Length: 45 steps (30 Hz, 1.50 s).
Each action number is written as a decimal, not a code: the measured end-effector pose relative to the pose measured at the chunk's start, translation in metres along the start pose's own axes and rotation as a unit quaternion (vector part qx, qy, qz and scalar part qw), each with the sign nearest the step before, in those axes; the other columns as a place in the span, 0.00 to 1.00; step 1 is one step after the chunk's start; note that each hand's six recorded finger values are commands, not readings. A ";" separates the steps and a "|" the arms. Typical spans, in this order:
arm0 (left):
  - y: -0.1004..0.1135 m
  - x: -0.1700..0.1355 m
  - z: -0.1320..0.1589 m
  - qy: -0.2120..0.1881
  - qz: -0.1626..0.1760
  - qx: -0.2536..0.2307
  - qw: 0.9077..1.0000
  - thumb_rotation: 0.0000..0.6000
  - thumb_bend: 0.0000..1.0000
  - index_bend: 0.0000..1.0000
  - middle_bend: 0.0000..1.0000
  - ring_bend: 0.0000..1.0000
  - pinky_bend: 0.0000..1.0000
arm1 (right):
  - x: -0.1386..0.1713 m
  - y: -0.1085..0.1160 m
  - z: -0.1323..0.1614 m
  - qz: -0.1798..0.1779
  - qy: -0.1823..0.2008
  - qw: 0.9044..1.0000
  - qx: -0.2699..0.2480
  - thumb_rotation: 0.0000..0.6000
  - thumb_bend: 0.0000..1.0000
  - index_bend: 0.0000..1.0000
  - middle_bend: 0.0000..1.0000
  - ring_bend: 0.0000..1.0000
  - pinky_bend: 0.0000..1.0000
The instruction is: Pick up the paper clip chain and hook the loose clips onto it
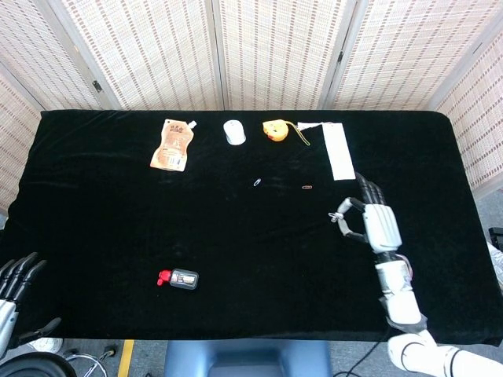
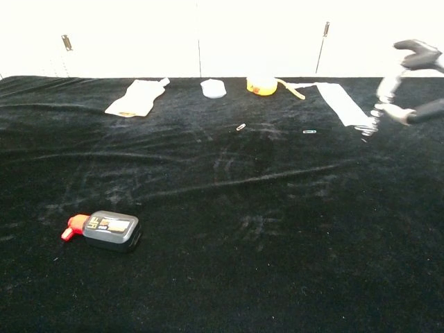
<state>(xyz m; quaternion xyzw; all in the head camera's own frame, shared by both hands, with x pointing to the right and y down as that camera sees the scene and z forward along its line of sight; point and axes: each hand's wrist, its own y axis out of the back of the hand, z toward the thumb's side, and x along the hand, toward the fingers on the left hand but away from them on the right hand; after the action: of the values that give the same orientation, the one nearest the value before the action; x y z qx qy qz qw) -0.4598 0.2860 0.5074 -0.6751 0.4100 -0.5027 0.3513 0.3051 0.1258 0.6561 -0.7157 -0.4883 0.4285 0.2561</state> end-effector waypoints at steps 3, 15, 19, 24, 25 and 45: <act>-0.004 0.001 0.003 -0.001 -0.004 0.006 1.000 1.00 0.12 0.00 0.00 0.00 0.00 | 0.017 0.006 -0.015 0.000 -0.009 1.000 0.000 1.00 0.42 0.90 0.04 0.00 0.00; -0.015 0.006 0.008 -0.002 -0.019 0.019 1.000 1.00 0.12 0.00 0.00 0.00 0.00 | 0.059 0.019 -0.074 -0.003 -0.051 0.999 -0.001 1.00 0.42 0.90 0.05 0.00 0.00; -0.017 0.008 0.008 -0.003 -0.024 0.020 1.000 1.00 0.12 0.00 0.00 0.00 0.00 | 0.062 0.016 -0.082 0.003 -0.058 0.998 0.002 1.00 0.42 0.90 0.05 0.00 0.00; -0.015 0.008 0.008 -0.002 -0.021 0.017 1.000 1.00 0.12 0.00 0.00 0.00 0.00 | 0.060 0.011 -0.082 0.006 -0.058 0.998 0.005 1.00 0.42 0.88 0.05 0.00 0.00; -0.014 0.008 0.007 -0.002 -0.020 0.016 1.000 1.00 0.12 0.00 0.00 0.00 0.00 | 0.060 0.010 -0.081 0.007 -0.056 0.998 0.005 1.00 0.42 0.82 0.03 0.00 0.00; -0.012 0.007 0.006 -0.003 -0.018 0.014 1.000 1.00 0.12 0.00 0.00 0.00 0.00 | 0.068 0.025 -0.069 0.029 -0.028 0.998 0.041 1.00 0.33 0.00 0.00 0.00 0.00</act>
<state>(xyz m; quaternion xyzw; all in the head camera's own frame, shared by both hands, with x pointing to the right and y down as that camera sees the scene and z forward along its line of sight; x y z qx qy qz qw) -0.4505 0.2856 0.5195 -0.6789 0.3898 -0.5125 0.3528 0.3874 0.1822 0.6466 -0.7062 -0.4565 0.4755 0.2584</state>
